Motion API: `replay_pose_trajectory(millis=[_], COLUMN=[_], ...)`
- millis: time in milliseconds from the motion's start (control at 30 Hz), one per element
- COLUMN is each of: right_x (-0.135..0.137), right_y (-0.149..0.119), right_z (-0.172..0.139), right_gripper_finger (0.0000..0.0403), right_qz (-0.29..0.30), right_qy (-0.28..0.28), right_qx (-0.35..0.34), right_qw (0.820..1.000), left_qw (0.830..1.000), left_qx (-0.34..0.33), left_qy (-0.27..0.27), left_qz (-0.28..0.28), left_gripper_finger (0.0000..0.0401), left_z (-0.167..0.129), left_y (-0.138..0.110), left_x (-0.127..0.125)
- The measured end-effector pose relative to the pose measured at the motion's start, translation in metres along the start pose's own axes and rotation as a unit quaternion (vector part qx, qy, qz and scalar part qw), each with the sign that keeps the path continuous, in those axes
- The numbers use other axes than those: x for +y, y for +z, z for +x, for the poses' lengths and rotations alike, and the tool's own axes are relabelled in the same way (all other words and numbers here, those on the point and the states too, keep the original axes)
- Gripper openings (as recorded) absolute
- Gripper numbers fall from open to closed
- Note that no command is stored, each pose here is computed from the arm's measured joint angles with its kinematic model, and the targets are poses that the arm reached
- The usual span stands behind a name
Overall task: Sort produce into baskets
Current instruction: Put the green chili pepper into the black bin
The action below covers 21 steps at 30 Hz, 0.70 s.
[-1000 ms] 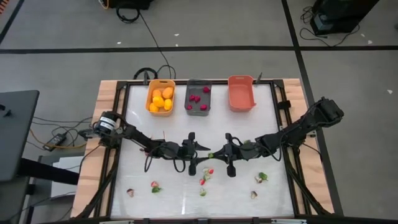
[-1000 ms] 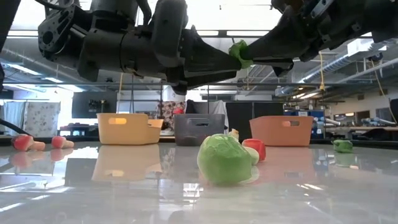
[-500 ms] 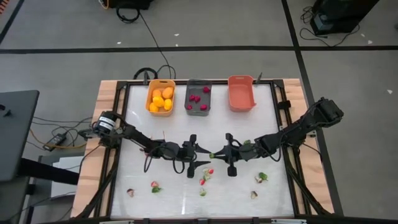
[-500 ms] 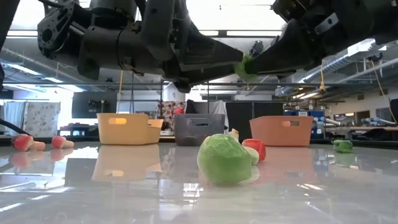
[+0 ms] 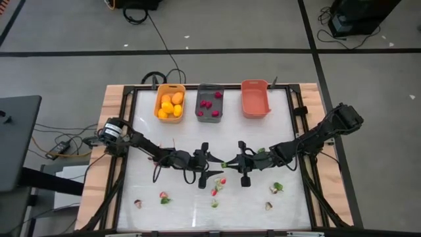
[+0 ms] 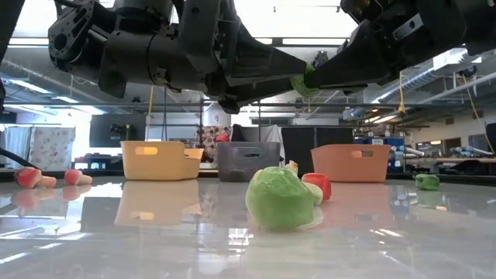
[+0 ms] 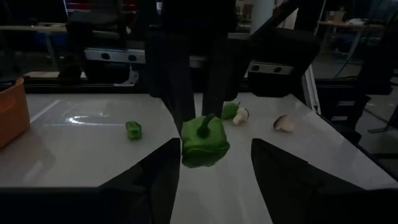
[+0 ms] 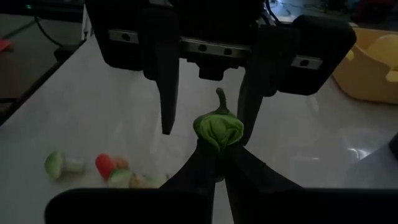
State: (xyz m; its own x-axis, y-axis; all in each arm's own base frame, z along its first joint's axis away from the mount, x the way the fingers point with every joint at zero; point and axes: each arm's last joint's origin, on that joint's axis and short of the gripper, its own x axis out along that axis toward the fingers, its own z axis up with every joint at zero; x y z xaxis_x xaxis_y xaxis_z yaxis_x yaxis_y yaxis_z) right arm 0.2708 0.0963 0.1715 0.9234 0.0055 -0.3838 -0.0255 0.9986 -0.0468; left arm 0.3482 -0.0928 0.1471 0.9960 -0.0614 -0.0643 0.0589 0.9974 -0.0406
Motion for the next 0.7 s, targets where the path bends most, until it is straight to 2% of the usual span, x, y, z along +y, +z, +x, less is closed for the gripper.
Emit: replay_pose_trajectory(millis=[233,500,600,700], right_x=[-0.0008,-0.0007,-0.0010,-0.0025], right_y=[-0.0004,-0.0005,-0.0018,-0.0037], right_z=[0.0001,0.0001,0.0001,-0.0001], right_gripper_finger=[0.0033,0.0035,0.0050,0.0084], right_qz=[0.002,0.012,0.026,0.064], right_qy=[-0.004,-0.005,-0.008,-0.034], right_qx=[0.002,0.003,0.010,0.018], right_qw=[1.000,1.000,1.000,0.997], left_qw=[0.998,0.998,0.998,0.995], left_qx=[-0.004,-0.006,-0.005,-0.007], left_qy=[0.063,0.063,0.067,0.096], left_qz=[0.008,0.006,-0.002,-0.022], left_gripper_finger=[0.0176,0.0095,0.0076,0.0071], left_z=[0.0016,0.0016,0.0017,0.0018], left_y=[0.0017,0.0020,0.0014,0.0012], left_x=[0.0038,0.0034,0.0041,0.0072])
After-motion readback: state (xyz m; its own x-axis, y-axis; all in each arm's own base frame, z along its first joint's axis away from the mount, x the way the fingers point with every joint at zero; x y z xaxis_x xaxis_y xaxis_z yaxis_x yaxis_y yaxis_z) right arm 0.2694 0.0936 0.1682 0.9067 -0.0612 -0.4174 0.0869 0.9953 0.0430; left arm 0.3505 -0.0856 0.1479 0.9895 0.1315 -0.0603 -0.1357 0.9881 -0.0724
